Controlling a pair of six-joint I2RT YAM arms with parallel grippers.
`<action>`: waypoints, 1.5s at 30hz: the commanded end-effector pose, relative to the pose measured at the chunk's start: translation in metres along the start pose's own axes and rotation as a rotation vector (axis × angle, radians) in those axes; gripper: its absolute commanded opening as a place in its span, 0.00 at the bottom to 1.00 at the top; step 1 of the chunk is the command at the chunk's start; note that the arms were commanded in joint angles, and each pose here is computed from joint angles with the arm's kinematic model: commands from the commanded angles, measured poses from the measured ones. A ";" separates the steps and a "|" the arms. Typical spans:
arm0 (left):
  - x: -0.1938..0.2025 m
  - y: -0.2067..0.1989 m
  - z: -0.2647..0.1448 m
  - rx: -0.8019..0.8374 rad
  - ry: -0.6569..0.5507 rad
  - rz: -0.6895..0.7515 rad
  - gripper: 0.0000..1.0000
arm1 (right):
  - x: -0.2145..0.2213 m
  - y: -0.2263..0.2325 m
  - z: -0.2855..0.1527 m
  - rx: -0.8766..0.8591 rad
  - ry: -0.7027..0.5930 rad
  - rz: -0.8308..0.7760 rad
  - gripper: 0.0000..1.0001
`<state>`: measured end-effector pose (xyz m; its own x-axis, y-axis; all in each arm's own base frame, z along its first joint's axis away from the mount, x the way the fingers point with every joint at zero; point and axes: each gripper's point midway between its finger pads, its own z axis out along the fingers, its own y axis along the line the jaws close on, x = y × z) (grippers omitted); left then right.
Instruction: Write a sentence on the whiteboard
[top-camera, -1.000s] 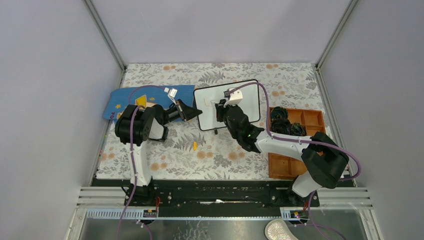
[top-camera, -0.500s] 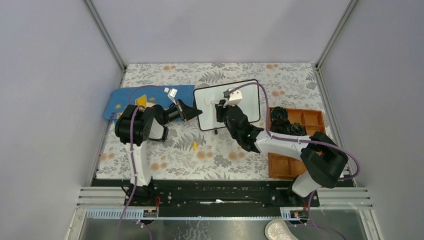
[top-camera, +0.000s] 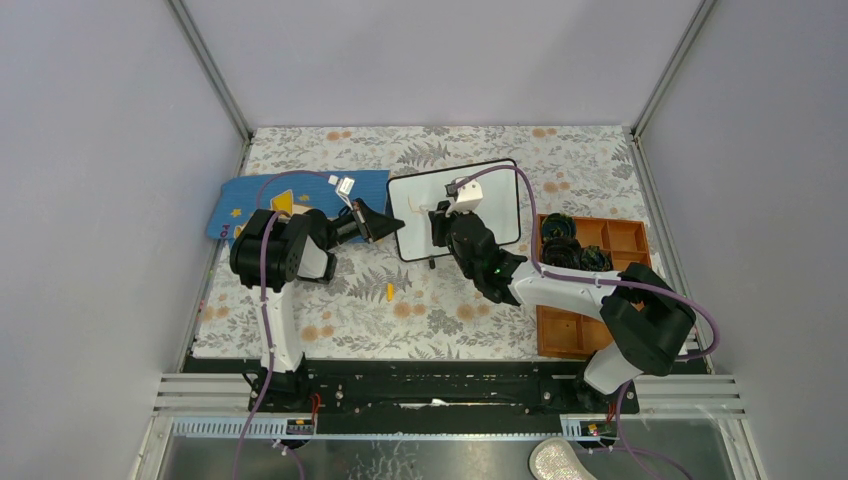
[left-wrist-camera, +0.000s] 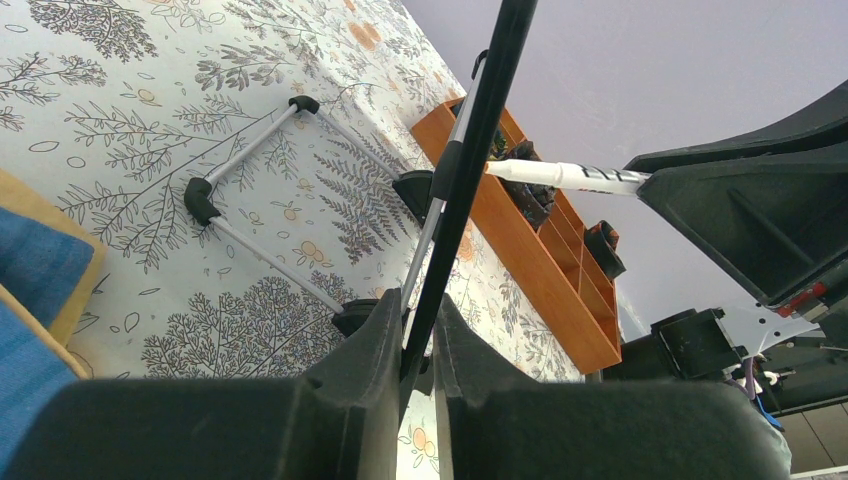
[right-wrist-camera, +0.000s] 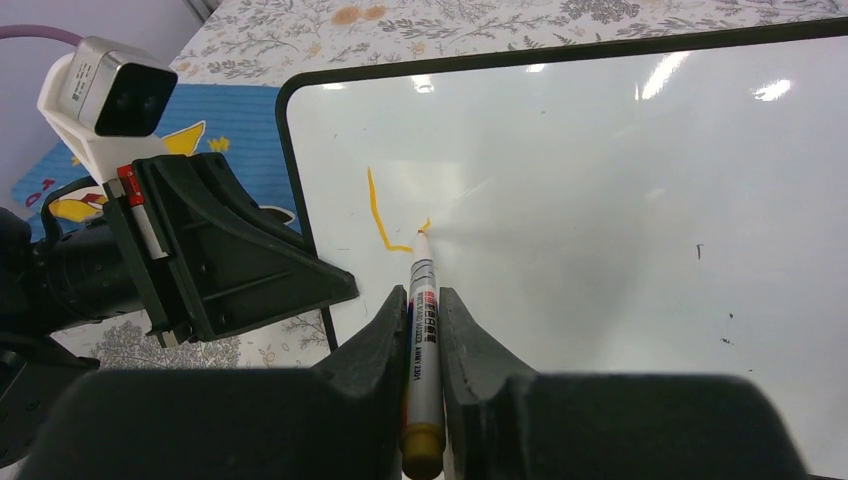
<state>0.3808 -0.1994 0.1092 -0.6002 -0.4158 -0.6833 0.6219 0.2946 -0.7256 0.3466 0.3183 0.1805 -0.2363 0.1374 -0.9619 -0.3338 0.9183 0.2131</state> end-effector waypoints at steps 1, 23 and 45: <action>0.004 -0.006 -0.002 0.025 0.001 0.035 0.12 | -0.002 -0.006 0.001 0.025 0.004 0.002 0.00; 0.004 -0.006 -0.002 0.027 0.002 0.037 0.12 | -0.019 -0.029 -0.002 0.128 -0.026 -0.020 0.00; 0.004 -0.006 -0.002 0.028 0.004 0.037 0.11 | -0.034 -0.009 0.009 0.060 -0.051 -0.013 0.00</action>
<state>0.3803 -0.2003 0.1093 -0.6009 -0.4144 -0.6835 0.6229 0.2931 -0.7253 0.3537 0.3083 0.1882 -0.2297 0.1072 -0.9673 -0.2946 0.9396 0.1741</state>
